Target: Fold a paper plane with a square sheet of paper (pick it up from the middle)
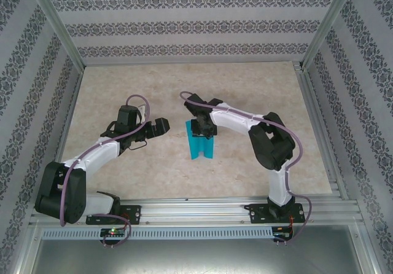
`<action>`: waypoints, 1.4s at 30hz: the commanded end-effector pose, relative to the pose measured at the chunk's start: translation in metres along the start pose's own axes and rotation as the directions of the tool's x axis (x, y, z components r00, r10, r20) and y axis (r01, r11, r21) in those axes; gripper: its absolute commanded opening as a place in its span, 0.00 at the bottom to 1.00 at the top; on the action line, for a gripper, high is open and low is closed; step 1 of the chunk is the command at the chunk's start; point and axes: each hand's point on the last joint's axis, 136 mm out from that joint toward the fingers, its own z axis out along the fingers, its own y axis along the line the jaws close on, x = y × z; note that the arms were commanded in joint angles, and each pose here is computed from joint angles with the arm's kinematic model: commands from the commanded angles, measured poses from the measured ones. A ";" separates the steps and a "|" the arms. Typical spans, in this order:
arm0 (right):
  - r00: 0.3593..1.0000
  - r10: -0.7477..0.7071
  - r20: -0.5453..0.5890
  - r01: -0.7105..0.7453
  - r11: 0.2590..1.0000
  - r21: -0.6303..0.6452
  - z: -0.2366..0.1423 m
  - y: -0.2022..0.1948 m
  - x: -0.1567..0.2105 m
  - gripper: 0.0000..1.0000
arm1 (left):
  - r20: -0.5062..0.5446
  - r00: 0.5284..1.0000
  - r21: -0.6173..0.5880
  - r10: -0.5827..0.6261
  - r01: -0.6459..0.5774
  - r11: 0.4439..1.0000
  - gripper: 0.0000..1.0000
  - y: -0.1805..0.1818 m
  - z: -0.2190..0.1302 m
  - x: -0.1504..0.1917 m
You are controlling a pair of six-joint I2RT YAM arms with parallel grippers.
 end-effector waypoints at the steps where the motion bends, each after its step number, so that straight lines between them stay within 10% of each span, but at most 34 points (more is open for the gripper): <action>1: 0.999 0.037 0.035 -0.029 0.975 -0.219 -0.029 0.028 -0.013 0.33 | -0.008 1.000 0.011 0.022 -0.022 1.000 1.00 -0.006 -0.004 0.002; 8: 0.980 0.197 0.017 -0.128 0.697 -0.705 -0.075 0.078 -0.044 0.37 | 0.001 1.000 0.017 0.019 -0.019 1.000 1.00 -0.009 -0.006 -0.002; 12: 0.961 0.272 -0.056 -0.214 0.593 -0.776 -0.060 0.076 -0.054 0.39 | 0.007 1.000 0.027 0.011 -0.011 1.000 1.00 -0.012 -0.006 -0.004; 25: 0.964 0.257 -0.072 -0.257 0.827 -0.500 0.014 0.019 -0.026 0.45 | -0.012 1.000 0.033 0.014 -0.014 0.999 1.00 -0.015 -0.009 -0.002; 42: 0.981 0.177 -0.083 -0.196 0.878 -0.436 0.013 -0.001 -0.022 0.56 | -0.009 1.000 0.077 -0.012 0.013 0.997 1.00 -0.026 -0.005 -0.010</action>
